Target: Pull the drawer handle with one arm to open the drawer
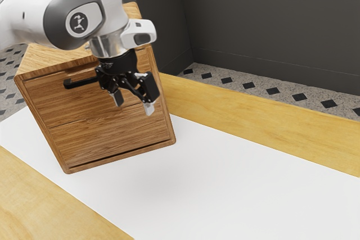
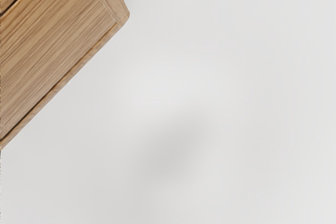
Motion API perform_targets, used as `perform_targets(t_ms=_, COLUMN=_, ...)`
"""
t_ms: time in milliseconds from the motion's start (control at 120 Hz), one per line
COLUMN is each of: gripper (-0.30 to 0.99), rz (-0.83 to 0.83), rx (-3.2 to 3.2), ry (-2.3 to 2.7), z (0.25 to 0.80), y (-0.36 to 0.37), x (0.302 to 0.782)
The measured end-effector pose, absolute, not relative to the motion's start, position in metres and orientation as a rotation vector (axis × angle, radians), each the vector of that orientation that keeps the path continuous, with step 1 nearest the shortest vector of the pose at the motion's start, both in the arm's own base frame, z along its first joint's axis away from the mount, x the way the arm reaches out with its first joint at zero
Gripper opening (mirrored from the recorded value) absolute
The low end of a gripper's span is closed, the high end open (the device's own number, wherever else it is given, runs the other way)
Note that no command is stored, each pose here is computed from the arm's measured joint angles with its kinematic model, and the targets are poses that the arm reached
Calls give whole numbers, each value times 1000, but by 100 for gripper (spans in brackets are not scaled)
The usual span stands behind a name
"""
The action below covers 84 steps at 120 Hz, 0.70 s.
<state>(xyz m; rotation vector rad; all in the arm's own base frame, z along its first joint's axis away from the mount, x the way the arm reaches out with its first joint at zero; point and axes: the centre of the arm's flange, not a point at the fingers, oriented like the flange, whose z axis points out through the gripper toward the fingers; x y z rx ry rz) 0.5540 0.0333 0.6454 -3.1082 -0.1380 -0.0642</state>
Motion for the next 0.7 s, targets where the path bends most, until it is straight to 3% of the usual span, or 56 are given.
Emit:
perform_targets(t_ms=267, gripper=69, rz=-69, rx=-3112, ry=-158, z=647, y=40, x=553)
perform_targets(t_ms=492, gripper=69, rz=-328, rx=-3108, ry=-183, z=749, y=49, x=514)
perform_targets(t_ms=700, gripper=69, rz=-296, rx=-3114, ry=-305, z=757, y=53, x=501)
